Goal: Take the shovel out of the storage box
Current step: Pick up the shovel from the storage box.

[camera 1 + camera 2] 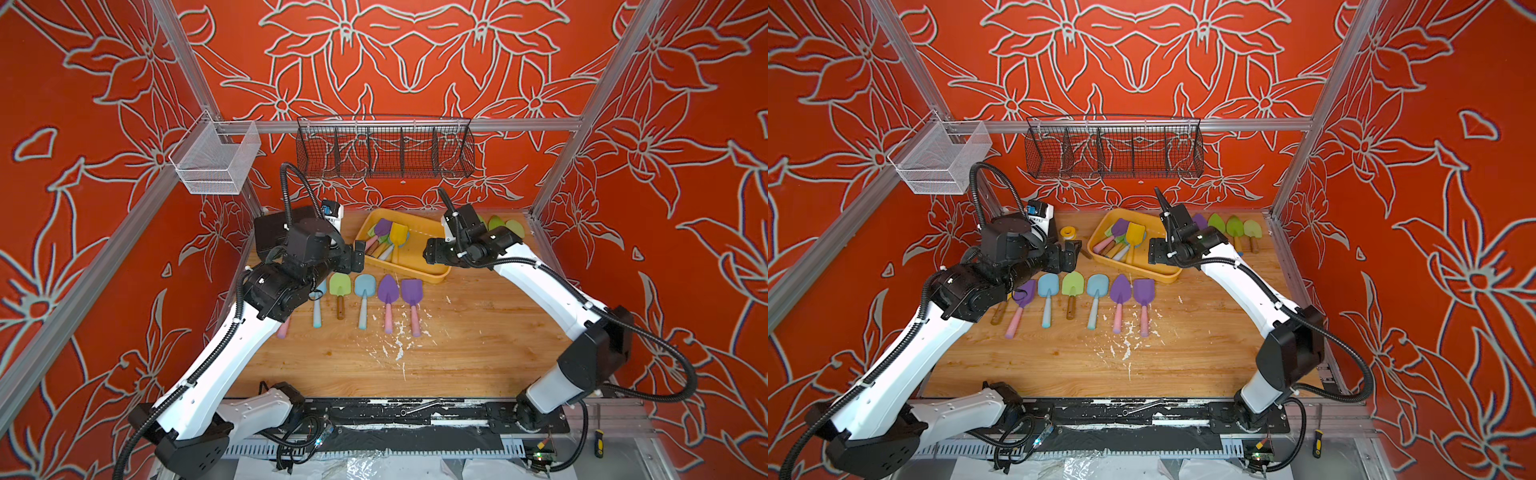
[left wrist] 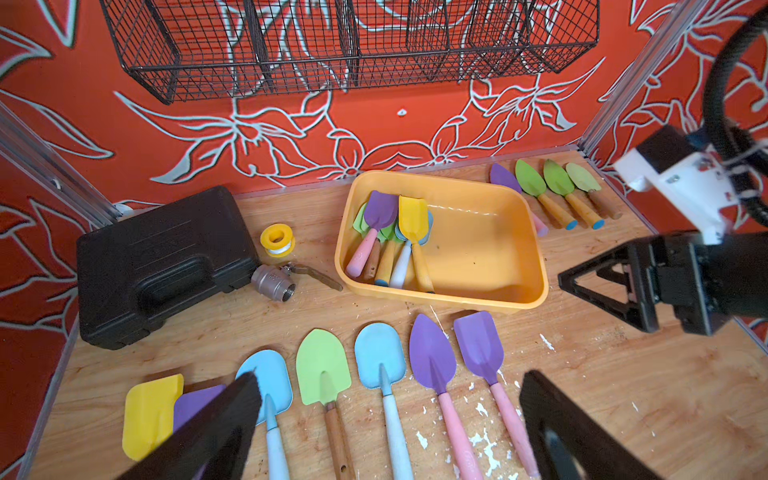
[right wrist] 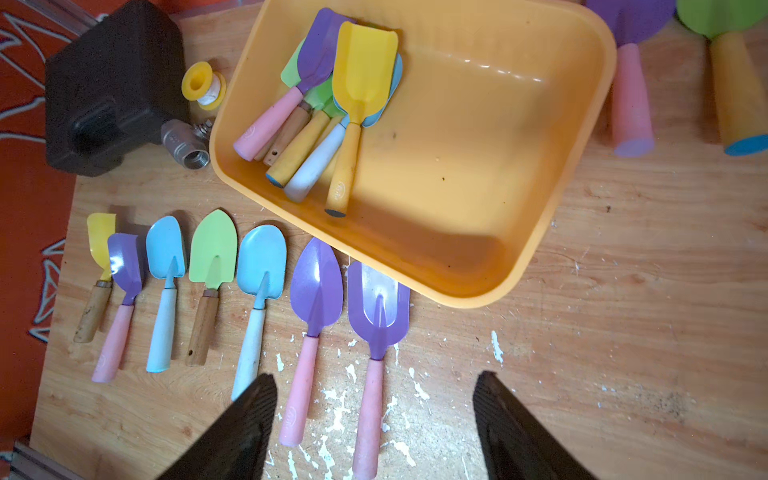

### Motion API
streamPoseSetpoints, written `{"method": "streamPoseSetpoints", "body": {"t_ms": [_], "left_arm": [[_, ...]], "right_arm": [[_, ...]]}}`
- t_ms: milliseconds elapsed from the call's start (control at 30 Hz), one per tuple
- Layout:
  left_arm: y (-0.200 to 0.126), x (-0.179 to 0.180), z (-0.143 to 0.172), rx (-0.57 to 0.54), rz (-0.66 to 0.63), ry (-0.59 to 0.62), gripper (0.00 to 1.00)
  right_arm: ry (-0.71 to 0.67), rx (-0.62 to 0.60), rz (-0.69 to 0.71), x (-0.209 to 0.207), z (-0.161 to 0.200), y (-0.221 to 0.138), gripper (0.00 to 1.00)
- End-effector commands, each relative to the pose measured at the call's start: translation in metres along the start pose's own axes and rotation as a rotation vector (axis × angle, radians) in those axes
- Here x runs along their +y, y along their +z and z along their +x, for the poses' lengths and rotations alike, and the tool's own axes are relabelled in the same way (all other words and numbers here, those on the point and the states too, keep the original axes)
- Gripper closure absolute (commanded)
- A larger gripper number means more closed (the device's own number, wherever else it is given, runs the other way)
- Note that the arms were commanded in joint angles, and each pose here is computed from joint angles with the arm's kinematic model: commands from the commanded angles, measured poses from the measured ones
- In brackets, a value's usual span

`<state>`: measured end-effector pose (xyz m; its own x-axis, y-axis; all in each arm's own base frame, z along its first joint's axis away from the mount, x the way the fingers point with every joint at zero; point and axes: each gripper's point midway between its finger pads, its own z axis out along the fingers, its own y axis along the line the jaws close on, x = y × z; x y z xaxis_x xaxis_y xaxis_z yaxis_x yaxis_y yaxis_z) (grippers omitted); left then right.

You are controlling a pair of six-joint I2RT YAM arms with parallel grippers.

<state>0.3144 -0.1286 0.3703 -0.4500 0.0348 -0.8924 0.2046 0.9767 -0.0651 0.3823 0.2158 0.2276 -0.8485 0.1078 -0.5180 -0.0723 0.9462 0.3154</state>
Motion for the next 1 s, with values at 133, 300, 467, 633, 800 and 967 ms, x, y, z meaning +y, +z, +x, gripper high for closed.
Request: {"method": "streamPoseSetpoints", "body": {"t_ms": [133, 300, 467, 633, 800, 967], "left_arm": [[-0.001, -0.006, 0.011, 0.020, 0.054, 0.049, 0.03], [-0.008, -0.018, 0.020, 0.031, 0.135, 0.077, 0.03], [-0.014, -0.026, 0.032, 0.053, 0.203, 0.093, 0.03], [-0.022, -0.034, 0.037, 0.050, 0.263, 0.087, 0.03], [-0.026, -0.038, 0.036, 0.043, 0.292, 0.097, 0.03], [-0.028, -0.037, 0.036, 0.047, 0.286, 0.101, 0.03]], "right_arm": [[0.038, 0.099, -0.054, 0.019, -0.022, 0.042, 0.33], [0.055, 0.159, -0.064, 0.029, -0.032, 0.091, 0.39], [0.078, 0.194, -0.078, 0.038, -0.039, 0.138, 0.44], [0.105, 0.213, -0.073, 0.037, -0.040, 0.178, 0.47], [0.136, 0.236, -0.068, 0.033, -0.031, 0.212, 0.50], [0.159, 0.247, -0.060, 0.028, -0.023, 0.235, 0.54]]}}
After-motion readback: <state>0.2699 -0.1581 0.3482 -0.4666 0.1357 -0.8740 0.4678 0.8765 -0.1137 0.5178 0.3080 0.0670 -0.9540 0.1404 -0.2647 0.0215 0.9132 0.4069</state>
